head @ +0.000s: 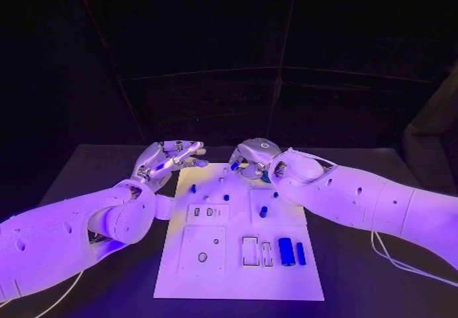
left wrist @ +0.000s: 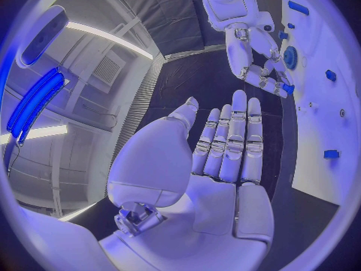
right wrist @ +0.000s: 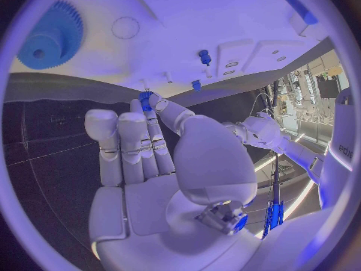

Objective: Assemble the parts on the task board

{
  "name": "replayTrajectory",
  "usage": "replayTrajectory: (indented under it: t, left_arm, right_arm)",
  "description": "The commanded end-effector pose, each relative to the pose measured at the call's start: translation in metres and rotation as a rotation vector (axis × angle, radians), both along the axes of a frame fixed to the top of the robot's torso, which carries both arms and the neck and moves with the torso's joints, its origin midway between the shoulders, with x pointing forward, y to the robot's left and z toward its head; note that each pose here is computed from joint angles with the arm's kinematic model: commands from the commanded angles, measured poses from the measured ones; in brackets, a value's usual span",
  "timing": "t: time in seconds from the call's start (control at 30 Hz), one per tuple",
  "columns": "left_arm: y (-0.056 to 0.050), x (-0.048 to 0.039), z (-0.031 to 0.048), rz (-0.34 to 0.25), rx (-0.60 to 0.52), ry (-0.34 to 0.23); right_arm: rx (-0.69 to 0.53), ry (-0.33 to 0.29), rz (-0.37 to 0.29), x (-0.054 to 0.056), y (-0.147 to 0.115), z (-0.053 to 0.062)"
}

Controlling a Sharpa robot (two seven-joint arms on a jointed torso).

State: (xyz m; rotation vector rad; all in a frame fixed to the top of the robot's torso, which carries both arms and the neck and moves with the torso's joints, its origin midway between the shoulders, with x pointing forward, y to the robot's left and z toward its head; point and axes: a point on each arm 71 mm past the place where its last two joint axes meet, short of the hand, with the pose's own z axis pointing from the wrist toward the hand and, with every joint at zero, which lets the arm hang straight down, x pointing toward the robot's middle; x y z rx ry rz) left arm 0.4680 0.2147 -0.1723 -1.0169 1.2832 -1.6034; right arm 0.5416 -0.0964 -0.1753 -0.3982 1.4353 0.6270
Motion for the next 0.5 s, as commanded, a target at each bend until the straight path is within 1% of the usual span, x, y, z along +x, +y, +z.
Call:
replayTrajectory:
  t: [0.03,0.17,0.33,0.5]
  left_arm:
    - [-0.0018,-0.0001,0.0012,-0.018,-0.003,-0.009]
    - [-0.0018,-0.0001,0.0014,-0.019,-0.003,-0.009]
    - [-0.0026,0.0004,0.0012,-0.022,-0.004,-0.008]
    - [-0.0023,0.0005,0.0013,-0.022,-0.004,-0.009]
  right_arm:
    - [0.033,-0.011,-0.002,0.0023,0.0053,0.0033]
    - [0.021,0.002,-0.003,0.0037,0.0102,0.0021]
    - [-0.018,0.023,-0.024,0.0076,0.0125,-0.0012]
    - [-0.037,0.030,-0.033,0.0094,0.0138,-0.0024]
